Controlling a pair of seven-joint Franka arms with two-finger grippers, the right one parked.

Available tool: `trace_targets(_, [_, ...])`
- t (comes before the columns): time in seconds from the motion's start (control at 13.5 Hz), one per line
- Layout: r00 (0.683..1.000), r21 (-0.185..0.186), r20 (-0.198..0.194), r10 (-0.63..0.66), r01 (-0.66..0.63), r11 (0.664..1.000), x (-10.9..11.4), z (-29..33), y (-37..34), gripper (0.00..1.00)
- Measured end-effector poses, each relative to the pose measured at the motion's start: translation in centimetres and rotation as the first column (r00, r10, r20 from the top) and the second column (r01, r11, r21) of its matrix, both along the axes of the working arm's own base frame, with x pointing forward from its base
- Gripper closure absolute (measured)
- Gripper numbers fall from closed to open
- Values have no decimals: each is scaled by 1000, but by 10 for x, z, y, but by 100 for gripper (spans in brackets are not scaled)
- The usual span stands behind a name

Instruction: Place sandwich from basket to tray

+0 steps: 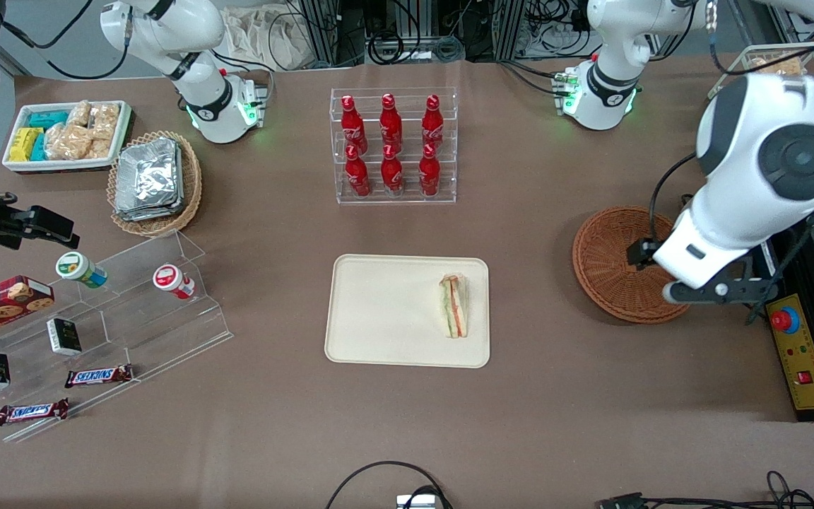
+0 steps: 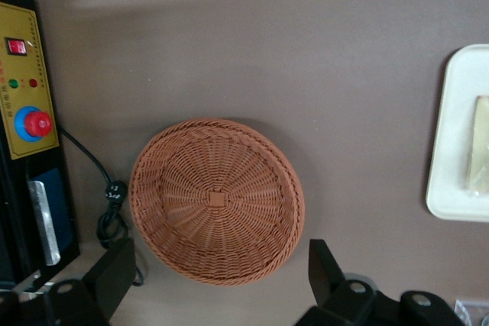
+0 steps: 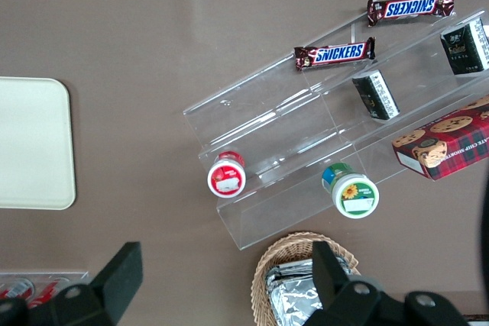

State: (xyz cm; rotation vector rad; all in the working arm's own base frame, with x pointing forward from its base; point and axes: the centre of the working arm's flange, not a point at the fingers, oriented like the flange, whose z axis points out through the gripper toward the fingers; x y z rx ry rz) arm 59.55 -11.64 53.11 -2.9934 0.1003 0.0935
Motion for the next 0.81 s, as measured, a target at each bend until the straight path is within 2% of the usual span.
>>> trace_targets(0.3, [999,-44,43,-32,34,998,-32,58,19,0])
trace_targets(0.44, [997,-67,45,-59,62,996,-45,80,37,0])
trace_targets(0.81, [996,-67,47,-72,75,995,-67,107,62,0])
